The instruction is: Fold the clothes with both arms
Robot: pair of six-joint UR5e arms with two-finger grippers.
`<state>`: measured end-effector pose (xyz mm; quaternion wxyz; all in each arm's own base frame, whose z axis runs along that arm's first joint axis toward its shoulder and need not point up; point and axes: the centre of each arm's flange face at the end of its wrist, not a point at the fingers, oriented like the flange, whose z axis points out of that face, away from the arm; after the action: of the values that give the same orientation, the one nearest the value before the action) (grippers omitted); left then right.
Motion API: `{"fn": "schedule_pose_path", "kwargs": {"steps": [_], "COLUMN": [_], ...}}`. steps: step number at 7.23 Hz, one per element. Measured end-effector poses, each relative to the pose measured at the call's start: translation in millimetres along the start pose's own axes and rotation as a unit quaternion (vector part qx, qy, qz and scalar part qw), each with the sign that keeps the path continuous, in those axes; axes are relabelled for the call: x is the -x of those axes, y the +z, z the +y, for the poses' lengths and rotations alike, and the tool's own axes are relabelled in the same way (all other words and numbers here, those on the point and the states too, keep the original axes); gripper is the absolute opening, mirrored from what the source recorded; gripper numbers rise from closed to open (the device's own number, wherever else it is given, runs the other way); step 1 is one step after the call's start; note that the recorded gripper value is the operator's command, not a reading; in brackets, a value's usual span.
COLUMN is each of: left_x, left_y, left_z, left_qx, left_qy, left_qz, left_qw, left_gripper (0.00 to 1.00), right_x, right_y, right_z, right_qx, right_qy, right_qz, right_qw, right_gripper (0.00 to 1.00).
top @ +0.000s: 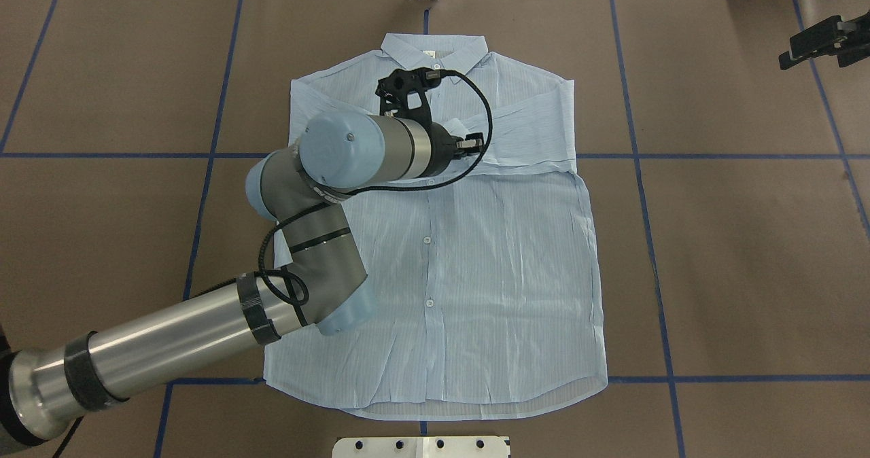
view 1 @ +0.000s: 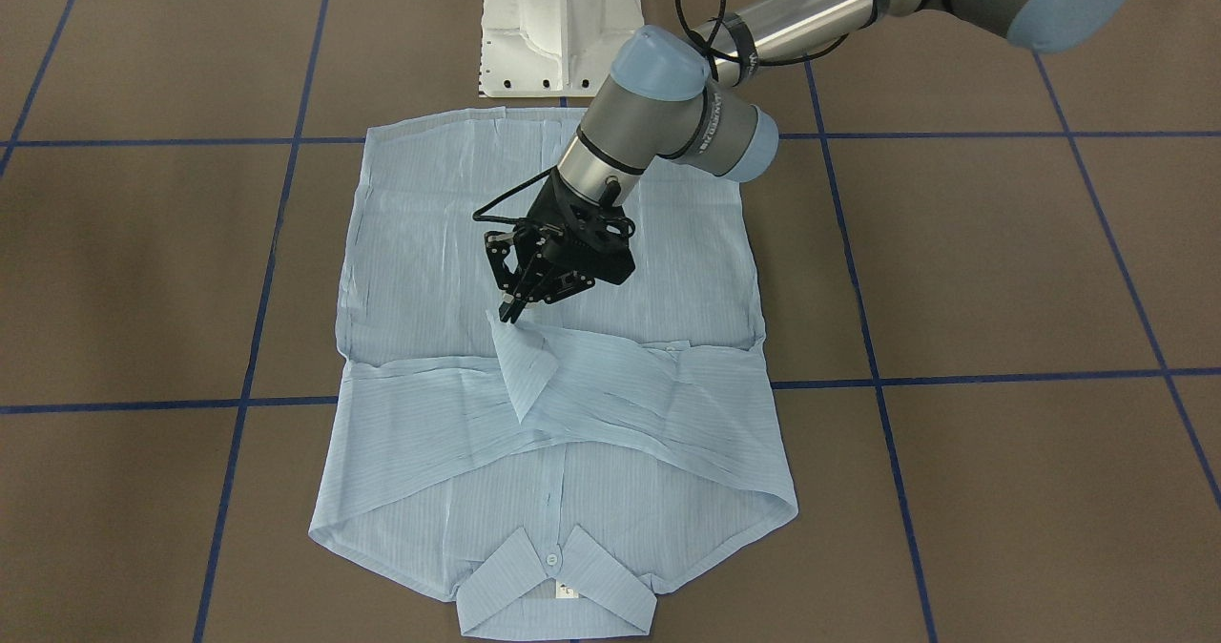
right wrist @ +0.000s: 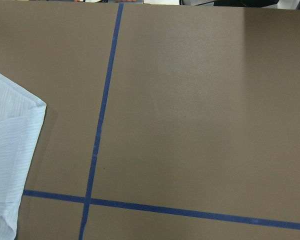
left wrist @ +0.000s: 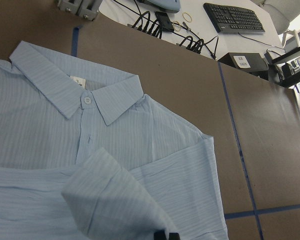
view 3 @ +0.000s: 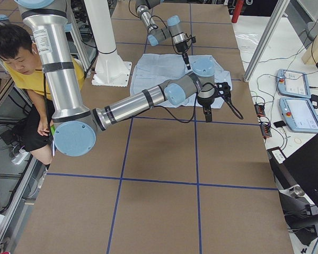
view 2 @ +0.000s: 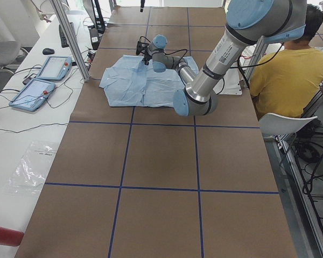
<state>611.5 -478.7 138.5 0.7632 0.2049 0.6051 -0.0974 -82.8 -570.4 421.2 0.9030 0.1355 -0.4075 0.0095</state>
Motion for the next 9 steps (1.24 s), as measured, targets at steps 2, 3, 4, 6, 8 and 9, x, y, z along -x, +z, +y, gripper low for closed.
{"fn": "schedule_pose_path", "kwargs": {"steps": [2,3,4,6,8,9], "left_x": [-27.8,-38.3,-42.5,-33.6,8.5,47.7], "left_y": [30.6,33.9,33.4,29.3,-7.0,-35.5], "left_z": [46.4,57.2,59.5,40.8,-3.5,-30.6], "left_qx": [0.004,0.009,0.012,0.023,0.038,0.044], "left_qy": [0.008,0.018,0.041,0.095,0.149,0.181], "left_qz": [-0.008,-0.005,-0.003,-0.010,-0.023,-0.027], "left_qw": [0.9999,0.9998,0.9991,0.9952,0.9879,0.9821], "left_gripper": [1.00,1.00,1.00,1.00,1.00,1.00], "right_x": [1.1,2.0,4.5,33.5,116.0,180.4], "right_y": [-0.2,-0.3,-1.3,-0.8,24.2,50.7], "right_z": [-0.7,-1.0,-1.3,5.8,24.0,29.0], "right_qx": [0.000,-0.001,-0.002,-0.003,-0.020,-0.035], "right_qy": [0.001,0.001,0.006,0.033,0.060,0.062], "right_qz": [0.000,-0.001,-0.002,-0.013,-0.012,-0.005], "right_qw": [1.0000,1.0000,1.0000,0.9994,0.9979,0.9974], "right_gripper": [1.00,1.00,1.00,1.00,1.00,1.00]}}
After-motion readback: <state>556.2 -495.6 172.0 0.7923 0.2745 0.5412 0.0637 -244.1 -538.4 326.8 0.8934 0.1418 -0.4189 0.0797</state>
